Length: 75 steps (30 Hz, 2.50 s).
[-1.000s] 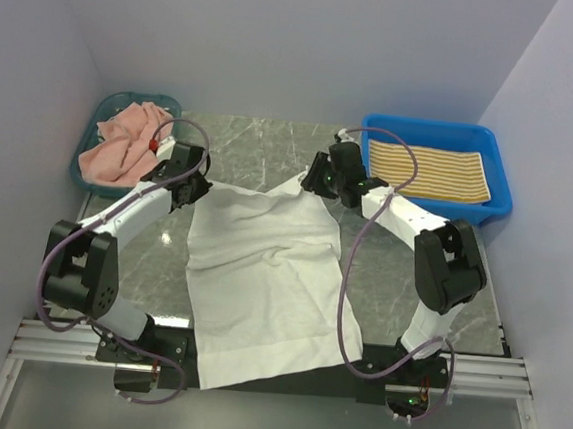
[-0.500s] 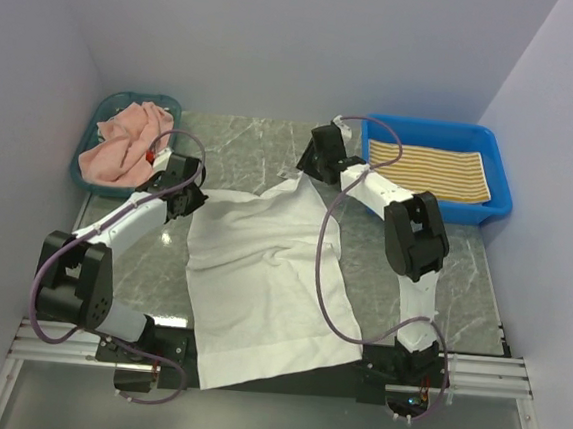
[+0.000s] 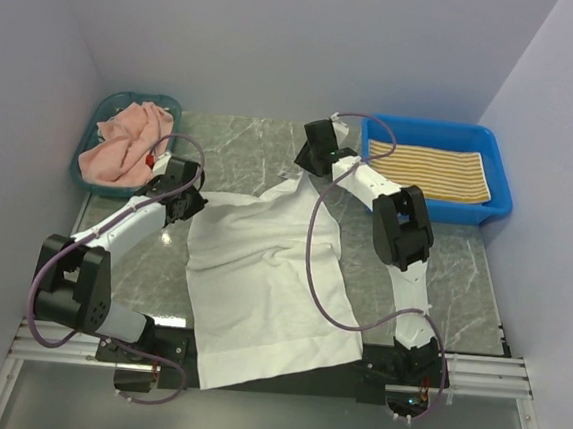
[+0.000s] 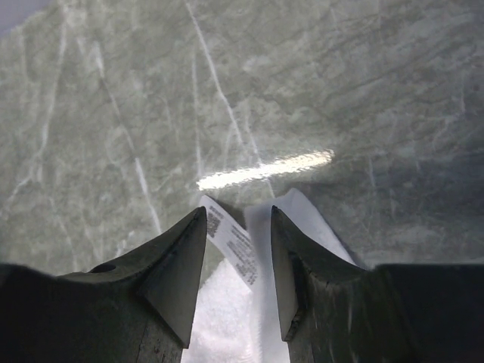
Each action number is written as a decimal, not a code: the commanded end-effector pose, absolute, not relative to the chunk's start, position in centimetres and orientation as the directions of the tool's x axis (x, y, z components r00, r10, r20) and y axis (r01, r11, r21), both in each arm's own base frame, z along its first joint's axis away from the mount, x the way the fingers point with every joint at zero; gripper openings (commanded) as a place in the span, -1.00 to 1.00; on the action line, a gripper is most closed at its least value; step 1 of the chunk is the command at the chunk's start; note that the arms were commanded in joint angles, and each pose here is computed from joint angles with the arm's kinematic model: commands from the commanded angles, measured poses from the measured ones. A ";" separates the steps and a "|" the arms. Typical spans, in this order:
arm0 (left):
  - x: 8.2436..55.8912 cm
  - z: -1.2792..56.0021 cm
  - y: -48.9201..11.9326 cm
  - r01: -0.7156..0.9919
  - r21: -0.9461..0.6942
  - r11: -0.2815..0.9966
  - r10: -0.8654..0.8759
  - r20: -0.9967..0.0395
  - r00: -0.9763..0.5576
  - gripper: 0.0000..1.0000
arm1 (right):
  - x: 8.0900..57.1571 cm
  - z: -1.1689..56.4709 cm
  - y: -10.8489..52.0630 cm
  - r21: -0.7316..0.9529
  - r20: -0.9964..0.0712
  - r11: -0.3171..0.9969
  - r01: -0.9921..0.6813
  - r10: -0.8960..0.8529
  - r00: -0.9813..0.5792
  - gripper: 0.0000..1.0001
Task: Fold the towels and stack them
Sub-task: Flatten out the crumpled towel, then fold the towel
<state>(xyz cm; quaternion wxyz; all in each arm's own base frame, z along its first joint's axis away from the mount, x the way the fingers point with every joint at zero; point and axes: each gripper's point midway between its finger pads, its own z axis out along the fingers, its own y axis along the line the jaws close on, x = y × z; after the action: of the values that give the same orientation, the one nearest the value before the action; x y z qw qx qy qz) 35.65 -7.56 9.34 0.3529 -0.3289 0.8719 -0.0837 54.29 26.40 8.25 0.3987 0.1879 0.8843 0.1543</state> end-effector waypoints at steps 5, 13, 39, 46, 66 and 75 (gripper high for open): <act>36.1 10.7 -7.8 -0.487 -0.420 0.766 -0.640 -0.574 -0.511 -0.99 | 54.3 6.4 25.0 0.361 -0.640 0.891 0.277 0.452 -0.621 -0.17; 35.9 11.0 -7.1 -0.504 -0.402 0.765 -0.637 -0.590 -0.496 -0.99 | 54.0 6.9 24.3 0.347 -0.654 0.898 0.271 0.439 -0.616 -0.66; 57.1 32.3 2.3 -0.323 -0.708 0.628 -0.767 -0.633 -0.104 -0.99 | 63.8 42.2 16.5 0.517 -0.841 0.836 -0.182 0.536 0.072 -1.00; 60.8 35.0 3.5 -0.240 -0.731 0.639 -0.761 -0.646 -0.059 -0.99 | 65.7 44.5 15.3 0.468 -0.835 0.855 -0.223 0.510 0.206 -1.00; 46.3 26.7 -4.5 -0.267 -0.755 0.598 -0.787 -0.492 -0.372 -0.99 | 50.7 29.4 14.1 0.537 -0.803 0.842 -0.055 0.491 -0.337 -1.00; 35.1 15.5 -11.9 -0.341 -0.716 0.609 -0.749 -0.377 -0.545 -0.99 | 39.3 16.0 15.2 0.520 -0.659 0.853 0.045 0.434 -0.614 -1.00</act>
<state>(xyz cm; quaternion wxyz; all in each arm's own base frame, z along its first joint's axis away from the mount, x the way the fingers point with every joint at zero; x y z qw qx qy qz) 36.78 -10.74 18.54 0.3627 -0.3153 0.8196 -0.3120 42.11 15.40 20.53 0.4671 0.1283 0.8379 0.2517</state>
